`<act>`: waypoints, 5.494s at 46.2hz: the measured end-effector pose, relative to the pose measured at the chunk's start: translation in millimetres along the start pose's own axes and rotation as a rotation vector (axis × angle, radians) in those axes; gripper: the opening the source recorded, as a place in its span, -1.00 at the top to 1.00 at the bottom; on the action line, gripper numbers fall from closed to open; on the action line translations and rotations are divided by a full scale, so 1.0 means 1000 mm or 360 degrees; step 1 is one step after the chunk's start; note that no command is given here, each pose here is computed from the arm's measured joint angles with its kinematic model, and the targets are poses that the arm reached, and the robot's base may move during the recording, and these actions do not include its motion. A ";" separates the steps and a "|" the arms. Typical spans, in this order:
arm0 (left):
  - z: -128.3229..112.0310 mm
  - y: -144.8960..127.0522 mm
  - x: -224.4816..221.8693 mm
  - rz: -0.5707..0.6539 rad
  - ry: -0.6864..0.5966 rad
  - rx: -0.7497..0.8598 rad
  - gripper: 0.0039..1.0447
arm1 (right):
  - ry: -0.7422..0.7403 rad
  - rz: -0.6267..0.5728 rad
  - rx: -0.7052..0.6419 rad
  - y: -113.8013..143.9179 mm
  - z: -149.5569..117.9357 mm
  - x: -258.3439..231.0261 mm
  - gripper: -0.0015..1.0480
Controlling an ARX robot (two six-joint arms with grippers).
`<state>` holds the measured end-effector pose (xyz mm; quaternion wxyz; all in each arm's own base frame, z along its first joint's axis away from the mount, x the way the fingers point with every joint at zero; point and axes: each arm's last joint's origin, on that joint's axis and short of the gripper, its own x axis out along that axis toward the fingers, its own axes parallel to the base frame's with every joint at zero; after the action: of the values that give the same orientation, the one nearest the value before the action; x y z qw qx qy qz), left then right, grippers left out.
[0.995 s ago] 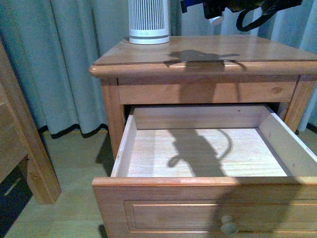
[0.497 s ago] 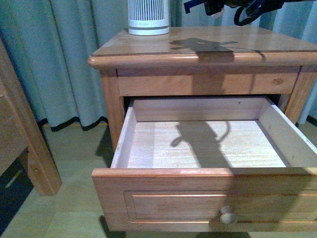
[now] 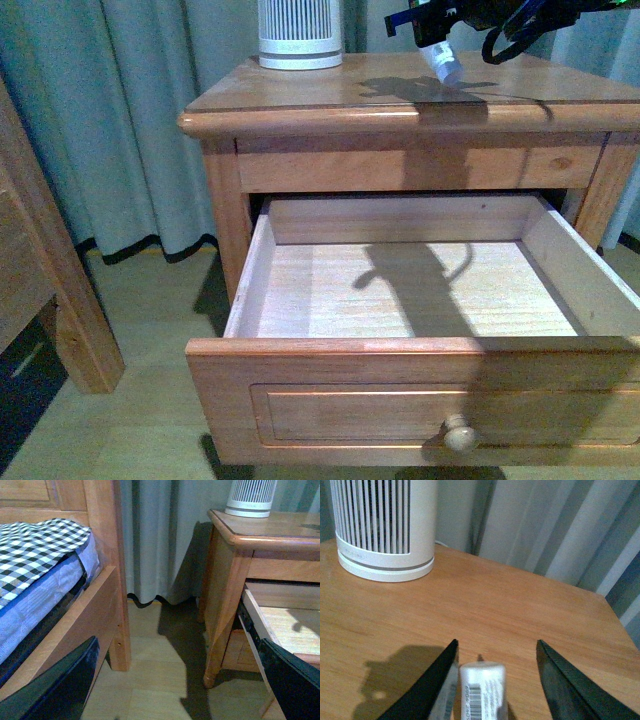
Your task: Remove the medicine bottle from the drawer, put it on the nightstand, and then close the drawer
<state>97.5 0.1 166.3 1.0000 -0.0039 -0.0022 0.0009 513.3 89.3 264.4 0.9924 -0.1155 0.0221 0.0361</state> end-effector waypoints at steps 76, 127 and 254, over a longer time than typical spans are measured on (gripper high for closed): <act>0.000 0.000 0.000 0.0000 0.0000 0.0000 -0.88 | 0.0666 0.0435 0.0705 -0.007 -0.024 -0.299 0.95; 0.000 0.000 0.000 0.0000 0.0000 0.0000 -0.88 | 0.0766 0.0174 0.0252 0.052 -0.202 -0.248 0.94; 0.000 0.000 0.000 0.0000 0.0000 0.0000 -0.88 | 0.0636 0.0099 -0.0050 0.027 -0.205 -0.054 0.94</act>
<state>97.5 0.1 166.3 1.0000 -0.0039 -0.0022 0.0009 450.0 64.5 61.9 0.9648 -0.1351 0.2215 0.0435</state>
